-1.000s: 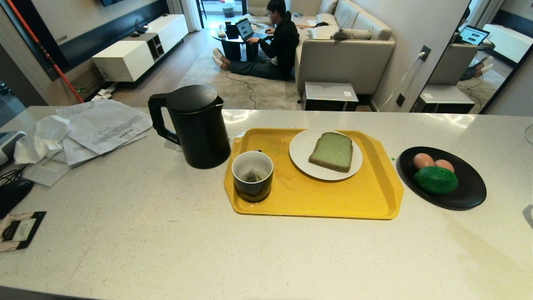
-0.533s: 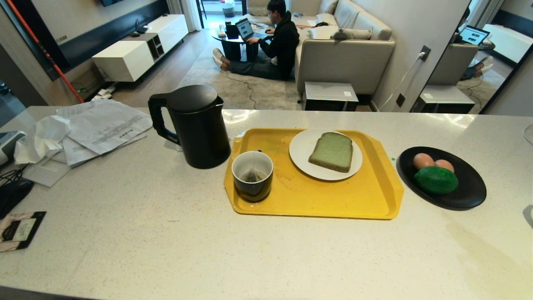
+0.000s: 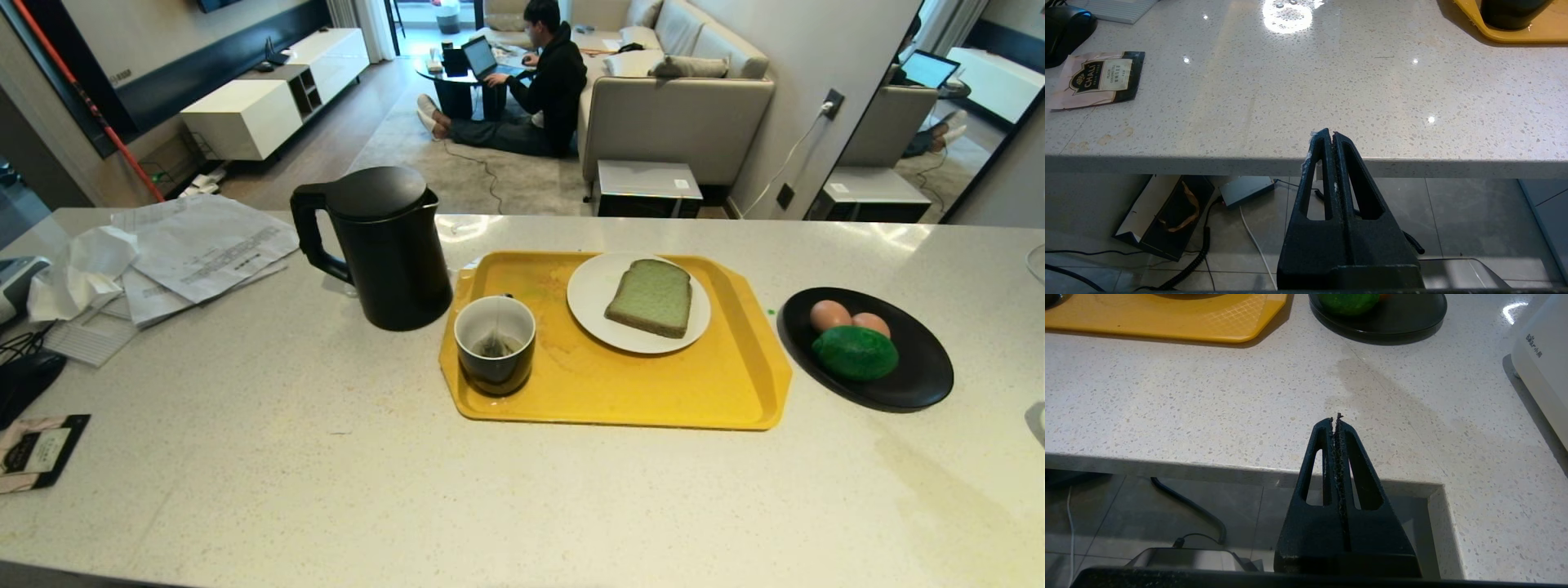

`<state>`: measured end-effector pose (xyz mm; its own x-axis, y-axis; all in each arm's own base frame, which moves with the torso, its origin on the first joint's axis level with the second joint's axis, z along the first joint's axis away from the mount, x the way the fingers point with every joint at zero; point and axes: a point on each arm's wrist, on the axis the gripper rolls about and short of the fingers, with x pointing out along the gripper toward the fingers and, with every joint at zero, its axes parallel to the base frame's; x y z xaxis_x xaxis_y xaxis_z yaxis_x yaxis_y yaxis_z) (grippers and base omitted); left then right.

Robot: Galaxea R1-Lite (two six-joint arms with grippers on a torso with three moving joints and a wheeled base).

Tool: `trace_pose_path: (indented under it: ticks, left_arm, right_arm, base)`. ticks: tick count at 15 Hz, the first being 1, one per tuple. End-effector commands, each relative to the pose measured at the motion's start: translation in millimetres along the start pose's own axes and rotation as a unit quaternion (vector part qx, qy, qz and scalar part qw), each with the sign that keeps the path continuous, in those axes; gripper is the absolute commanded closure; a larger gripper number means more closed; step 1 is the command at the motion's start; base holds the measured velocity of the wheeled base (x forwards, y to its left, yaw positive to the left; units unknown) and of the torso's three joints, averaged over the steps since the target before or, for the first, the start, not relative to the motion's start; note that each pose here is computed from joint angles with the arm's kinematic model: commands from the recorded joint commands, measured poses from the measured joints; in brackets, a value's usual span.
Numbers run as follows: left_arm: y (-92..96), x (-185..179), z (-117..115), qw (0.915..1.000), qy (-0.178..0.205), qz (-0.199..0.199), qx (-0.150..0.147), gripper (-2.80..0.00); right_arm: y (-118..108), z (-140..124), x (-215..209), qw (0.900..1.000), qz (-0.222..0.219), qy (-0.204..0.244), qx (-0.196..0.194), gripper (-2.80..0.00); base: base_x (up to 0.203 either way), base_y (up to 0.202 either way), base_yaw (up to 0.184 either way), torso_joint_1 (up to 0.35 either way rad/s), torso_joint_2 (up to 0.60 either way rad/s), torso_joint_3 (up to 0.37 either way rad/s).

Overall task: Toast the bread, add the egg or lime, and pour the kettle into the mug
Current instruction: Pick up the bread slice

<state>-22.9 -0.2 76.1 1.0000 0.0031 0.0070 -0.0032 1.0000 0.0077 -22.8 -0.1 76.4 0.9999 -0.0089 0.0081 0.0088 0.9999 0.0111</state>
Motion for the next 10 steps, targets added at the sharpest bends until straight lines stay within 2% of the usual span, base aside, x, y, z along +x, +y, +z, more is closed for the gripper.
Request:
trace_pose_path:
  ticks: [1, 10]
  left_arm:
    - [0.0, -0.1, 0.0, 1.0, 0.0, 0.0, 0.0, 0.0]
    - [0.0, -0.1, 0.1, 1.0, -0.001, 0.0, 0.0, 0.0]
  right_arm:
    - [0.0, -0.4, 0.1, 1.0, 0.0, 0.0, 0.0, 0.0]
    - [0.0, -0.4, 0.1, 1.0, 0.0, 0.0, 0.0, 0.0]
  base:
    - [0.0, 0.0, 0.0, 0.0, 0.0, 0.0]
    - [0.0, 0.0, 0.0, 0.0, 0.0, 0.0]
